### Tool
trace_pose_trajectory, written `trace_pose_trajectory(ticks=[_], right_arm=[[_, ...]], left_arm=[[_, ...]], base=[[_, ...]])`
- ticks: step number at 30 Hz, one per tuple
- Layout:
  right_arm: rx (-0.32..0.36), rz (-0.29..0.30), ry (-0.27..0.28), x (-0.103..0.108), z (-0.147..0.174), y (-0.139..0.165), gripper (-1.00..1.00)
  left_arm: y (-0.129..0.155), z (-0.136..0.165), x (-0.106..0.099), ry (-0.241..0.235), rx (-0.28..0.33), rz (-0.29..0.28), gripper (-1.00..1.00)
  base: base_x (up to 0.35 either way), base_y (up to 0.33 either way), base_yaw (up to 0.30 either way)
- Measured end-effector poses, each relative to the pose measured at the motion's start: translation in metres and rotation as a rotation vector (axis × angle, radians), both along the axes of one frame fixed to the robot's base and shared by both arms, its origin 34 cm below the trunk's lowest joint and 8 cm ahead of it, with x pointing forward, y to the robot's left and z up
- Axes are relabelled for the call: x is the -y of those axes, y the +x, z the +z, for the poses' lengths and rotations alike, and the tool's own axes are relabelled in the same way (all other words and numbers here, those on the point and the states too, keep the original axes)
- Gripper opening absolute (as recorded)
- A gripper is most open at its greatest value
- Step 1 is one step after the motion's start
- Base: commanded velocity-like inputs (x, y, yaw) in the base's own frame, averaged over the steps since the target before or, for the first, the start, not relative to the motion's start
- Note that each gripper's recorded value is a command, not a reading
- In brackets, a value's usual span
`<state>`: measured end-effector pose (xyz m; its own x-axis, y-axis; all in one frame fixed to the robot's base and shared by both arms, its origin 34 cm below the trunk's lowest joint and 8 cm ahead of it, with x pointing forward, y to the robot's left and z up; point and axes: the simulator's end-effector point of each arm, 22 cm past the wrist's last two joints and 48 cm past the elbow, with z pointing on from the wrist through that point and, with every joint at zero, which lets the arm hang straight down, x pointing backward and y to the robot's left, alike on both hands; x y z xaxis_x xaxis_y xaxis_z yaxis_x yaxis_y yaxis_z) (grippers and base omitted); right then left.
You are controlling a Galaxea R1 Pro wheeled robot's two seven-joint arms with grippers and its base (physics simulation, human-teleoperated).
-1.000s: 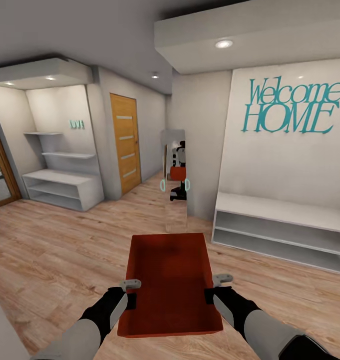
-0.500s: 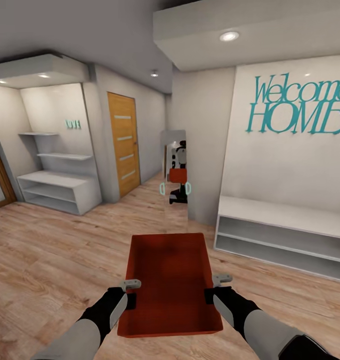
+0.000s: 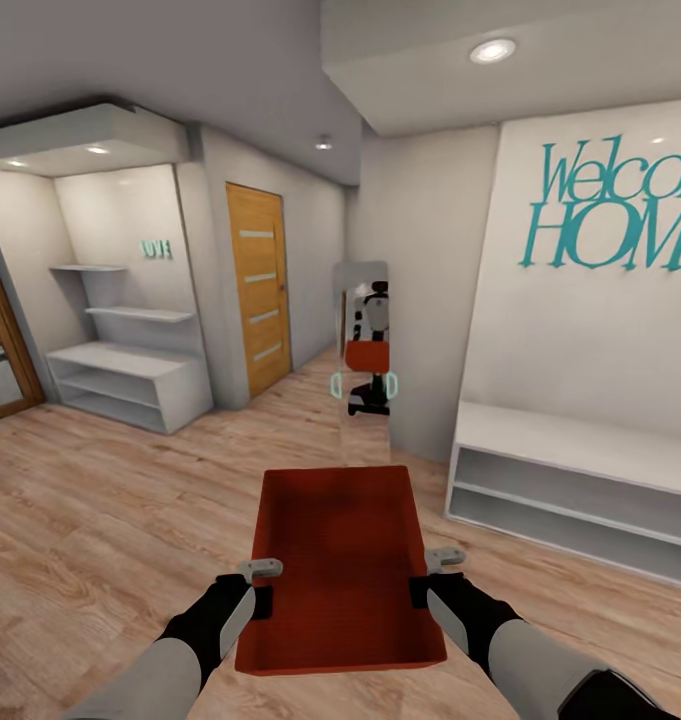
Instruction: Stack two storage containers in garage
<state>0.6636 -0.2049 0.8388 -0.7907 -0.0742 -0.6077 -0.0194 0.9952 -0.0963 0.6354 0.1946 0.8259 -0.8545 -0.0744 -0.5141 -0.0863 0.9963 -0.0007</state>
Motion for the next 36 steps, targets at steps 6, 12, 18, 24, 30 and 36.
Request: trace_pose_trajectory(ticks=[6,12,18,24,30,36], right_arm=[[0.000,0.000,0.000,0.0000,0.0000,0.0000,-1.00],[0.000,0.000,0.000,0.0000,0.0000,0.0000,-1.00],[0.000,0.000,0.000,0.0000,0.0000,0.0000,-1.00],[0.000,0.000,0.000,0.0001,0.0000,0.0000,-1.00],[0.002,-0.001,0.002,0.0006,0.0001,0.0003,-1.00],[0.005,-0.003,0.004,0.0009,0.0004,0.0008,-1.00]], left_arm=[[0.0001,0.0001,0.0000,0.000,0.000,0.000,-1.00],[0.0000,0.0000,0.0000,0.000,0.000,0.000,-1.00],[0.0000,0.0000,0.0000,0.000,0.000,0.000,-1.00],[0.0000,0.0000,0.0001,0.000,0.000,0.000,-1.00],[0.0005,0.0007,0.0005,0.002,0.002,0.000,-1.00],[0.0015,0.0019,0.0007,0.004,0.005,-0.001,-1.00]], base=[[0.323,0.000,0.268],[0.323,0.000,0.270],[0.323,0.000,0.270],[0.322,0.000,0.269],[0.322,0.000,0.270],[0.322,0.000,0.269]])
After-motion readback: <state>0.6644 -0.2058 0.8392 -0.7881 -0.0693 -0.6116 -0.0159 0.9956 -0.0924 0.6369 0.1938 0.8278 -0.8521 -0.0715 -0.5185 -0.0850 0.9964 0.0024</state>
